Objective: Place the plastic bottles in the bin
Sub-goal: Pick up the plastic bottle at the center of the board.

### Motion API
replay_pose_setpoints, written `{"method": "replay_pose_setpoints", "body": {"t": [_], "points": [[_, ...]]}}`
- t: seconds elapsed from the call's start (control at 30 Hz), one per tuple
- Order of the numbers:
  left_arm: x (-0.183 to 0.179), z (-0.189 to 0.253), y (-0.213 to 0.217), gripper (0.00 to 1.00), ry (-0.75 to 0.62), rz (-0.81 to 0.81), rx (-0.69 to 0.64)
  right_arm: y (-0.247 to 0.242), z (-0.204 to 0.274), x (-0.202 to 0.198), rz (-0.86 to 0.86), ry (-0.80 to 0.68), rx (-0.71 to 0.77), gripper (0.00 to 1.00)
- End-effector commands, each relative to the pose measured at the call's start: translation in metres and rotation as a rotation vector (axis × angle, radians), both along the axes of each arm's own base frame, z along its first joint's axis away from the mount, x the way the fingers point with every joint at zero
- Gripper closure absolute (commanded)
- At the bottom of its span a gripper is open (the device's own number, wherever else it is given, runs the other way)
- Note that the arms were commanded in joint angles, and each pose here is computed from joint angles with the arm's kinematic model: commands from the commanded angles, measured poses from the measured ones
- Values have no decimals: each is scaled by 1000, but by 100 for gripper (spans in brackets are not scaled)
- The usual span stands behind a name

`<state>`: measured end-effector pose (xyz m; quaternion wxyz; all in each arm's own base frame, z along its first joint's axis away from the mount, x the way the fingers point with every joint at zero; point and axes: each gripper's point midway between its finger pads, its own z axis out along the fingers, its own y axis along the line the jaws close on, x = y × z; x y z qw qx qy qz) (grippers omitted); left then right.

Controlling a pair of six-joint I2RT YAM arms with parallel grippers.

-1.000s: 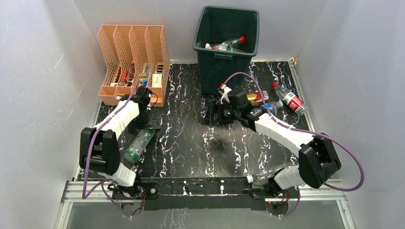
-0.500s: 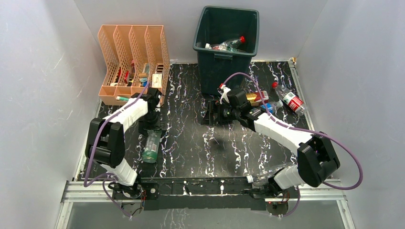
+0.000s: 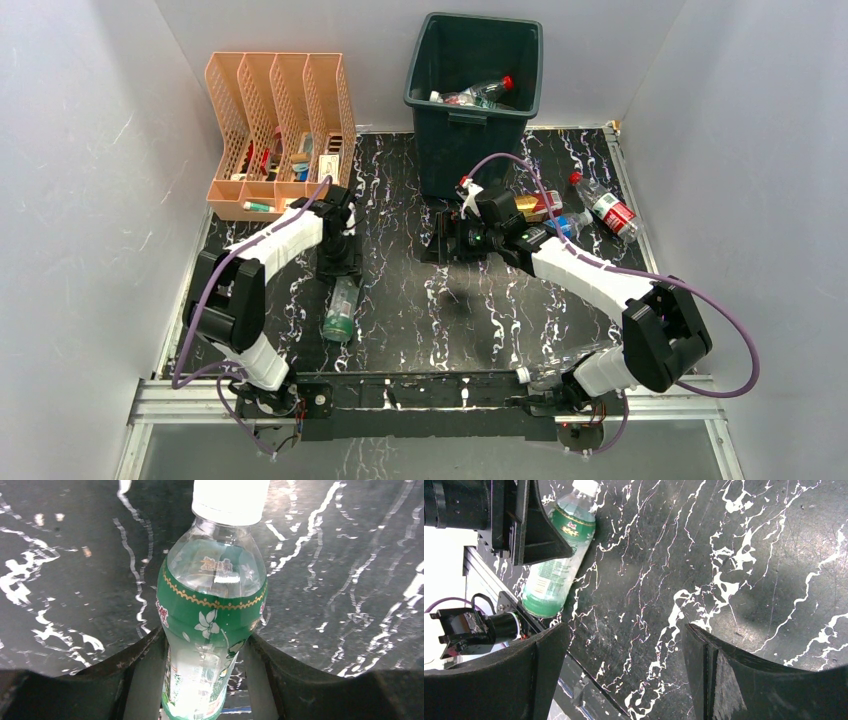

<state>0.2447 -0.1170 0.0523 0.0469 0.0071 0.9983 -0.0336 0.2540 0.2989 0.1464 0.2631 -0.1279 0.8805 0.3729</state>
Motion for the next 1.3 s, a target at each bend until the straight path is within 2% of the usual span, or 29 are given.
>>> {"method": "replay_pose_setpoints", "body": {"t": [0.0,0.3,0.8,1.27], "points": [[8,16,-35,75,-41,-8,-156,4,8,3,11,-48,18,7],[8,25,-69,75,-69,-18,-320,-1,9,6,0,-63,-9,7],[17,55,-107,74,-156,-40,-501,-9,12,4,-10,-76,-41,7],[19,52,-123,74,-177,-48,-535,-6,9,-1,18,-61,-21,6]]}}
